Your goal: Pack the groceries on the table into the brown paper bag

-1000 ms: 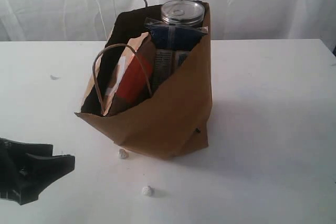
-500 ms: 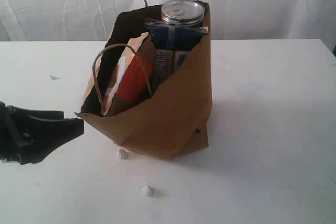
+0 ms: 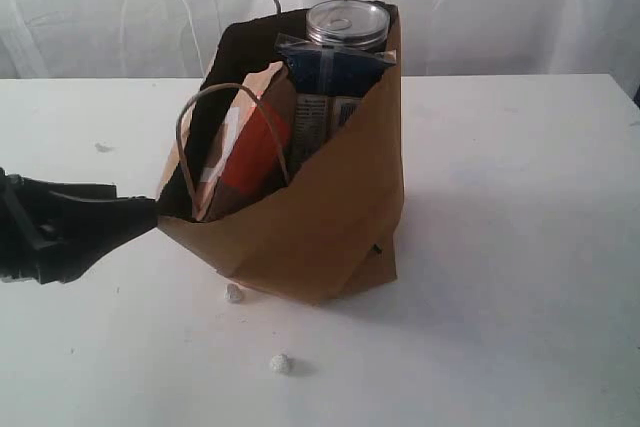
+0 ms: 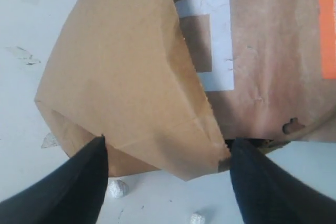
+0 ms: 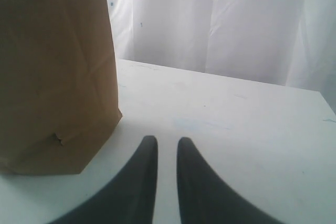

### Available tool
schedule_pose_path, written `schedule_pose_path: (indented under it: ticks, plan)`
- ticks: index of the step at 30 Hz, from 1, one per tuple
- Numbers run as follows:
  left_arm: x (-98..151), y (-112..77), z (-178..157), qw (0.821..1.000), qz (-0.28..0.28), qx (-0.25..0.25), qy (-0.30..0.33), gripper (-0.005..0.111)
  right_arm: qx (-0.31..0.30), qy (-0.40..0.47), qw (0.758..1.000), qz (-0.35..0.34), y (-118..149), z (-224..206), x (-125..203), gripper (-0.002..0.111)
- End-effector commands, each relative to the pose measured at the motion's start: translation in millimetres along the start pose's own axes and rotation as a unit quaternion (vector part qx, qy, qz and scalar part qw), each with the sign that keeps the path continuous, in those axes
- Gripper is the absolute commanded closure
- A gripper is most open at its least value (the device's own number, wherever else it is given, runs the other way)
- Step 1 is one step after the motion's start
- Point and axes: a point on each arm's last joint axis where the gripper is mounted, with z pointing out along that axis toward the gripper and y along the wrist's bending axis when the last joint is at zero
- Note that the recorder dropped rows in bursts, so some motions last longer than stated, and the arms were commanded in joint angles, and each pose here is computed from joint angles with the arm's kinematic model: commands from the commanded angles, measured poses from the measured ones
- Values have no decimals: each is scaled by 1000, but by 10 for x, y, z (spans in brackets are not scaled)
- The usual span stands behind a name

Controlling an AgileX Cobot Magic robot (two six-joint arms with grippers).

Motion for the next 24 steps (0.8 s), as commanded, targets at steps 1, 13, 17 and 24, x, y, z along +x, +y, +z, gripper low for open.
schedule_pose_path:
  ticks: [1, 13, 17, 24]
  plan:
    - [43, 6, -13, 1000, 27, -7, -1, 38, 3, -2, 1000, -4, -3, -2, 15, 95]
    - [206, -268, -362, 987, -61, -12, 146, 38, 3, -2, 1000, -1, -3, -2, 15, 95]
    - [260, -231, -553, 974, -114, -118, 155, 38, 3, -2, 1000, 11, -3, -2, 15, 95]
    - [441, -160, -655, 971, -126, -188, 71, 38, 3, -2, 1000, 11, -3, -2, 15, 95]
